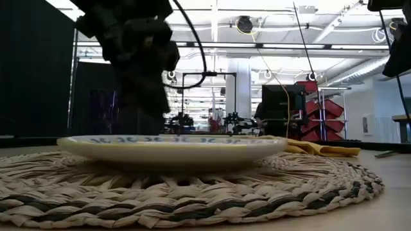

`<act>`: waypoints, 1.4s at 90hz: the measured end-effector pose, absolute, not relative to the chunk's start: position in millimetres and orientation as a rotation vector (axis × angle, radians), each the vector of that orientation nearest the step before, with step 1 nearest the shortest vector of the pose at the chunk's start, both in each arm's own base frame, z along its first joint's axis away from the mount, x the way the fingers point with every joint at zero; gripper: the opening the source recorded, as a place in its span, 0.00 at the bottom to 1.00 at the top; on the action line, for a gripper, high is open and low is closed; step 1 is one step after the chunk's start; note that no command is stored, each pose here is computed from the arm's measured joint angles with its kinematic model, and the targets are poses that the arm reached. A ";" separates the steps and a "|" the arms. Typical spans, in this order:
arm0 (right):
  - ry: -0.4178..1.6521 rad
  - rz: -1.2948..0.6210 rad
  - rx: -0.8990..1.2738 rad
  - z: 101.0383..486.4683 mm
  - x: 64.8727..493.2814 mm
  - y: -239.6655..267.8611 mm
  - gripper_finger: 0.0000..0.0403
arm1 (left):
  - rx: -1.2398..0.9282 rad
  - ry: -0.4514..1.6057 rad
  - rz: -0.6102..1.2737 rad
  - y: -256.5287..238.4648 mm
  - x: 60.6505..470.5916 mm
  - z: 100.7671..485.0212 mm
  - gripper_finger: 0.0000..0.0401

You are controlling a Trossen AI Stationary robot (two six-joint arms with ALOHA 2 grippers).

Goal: Set table place
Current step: Put the blue patterned plate on the brown tablemat

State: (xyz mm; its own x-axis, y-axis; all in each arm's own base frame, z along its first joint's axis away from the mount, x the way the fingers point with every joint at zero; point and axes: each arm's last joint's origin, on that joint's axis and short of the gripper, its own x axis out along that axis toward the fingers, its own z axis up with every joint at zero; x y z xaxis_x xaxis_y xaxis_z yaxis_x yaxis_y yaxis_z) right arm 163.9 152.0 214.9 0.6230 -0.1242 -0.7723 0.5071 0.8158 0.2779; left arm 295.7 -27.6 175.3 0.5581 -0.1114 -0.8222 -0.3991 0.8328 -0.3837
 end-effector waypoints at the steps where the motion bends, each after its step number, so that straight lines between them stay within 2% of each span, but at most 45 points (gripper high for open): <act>1: 0.825 -0.381 0.508 214.9 163.9 152.0 0.11 | -0.577 0.978 0.187 -27.2 295.5 175.1 0.30; 11: 0.812 -0.378 0.513 215.7 166.7 151.2 0.11 | -0.505 0.946 0.235 -25.5 292.8 180.5 0.30; 24: 0.773 -0.398 0.537 218.0 181.8 140.7 0.11 | -0.405 0.788 0.292 -27.9 287.1 207.2 0.30; 36: 0.745 -0.412 0.552 220.7 199.1 125.5 0.11 | -0.305 0.585 0.385 -34.8 272.4 242.1 0.30; 49: 0.742 -0.466 0.552 220.3 212.9 104.6 0.11 | -0.208 0.365 0.403 -50.7 243.7 269.1 0.30; 67: 0.858 -0.422 0.561 200.4 243.9 81.7 0.11 | -0.210 0.180 0.380 -52.5 209.0 252.5 0.30; 86: 0.863 -0.341 0.615 172.3 280.5 67.7 0.11 | -0.250 0.017 0.312 -49.4 197.5 230.7 0.30; 109: 0.886 -0.288 0.685 137.8 303.2 67.3 0.11 | -0.215 0.035 0.279 -50.0 196.6 226.4 0.30; 126: 0.866 -0.266 0.733 126.6 311.2 70.1 0.11 | -0.208 0.038 0.272 -50.2 196.7 226.2 0.30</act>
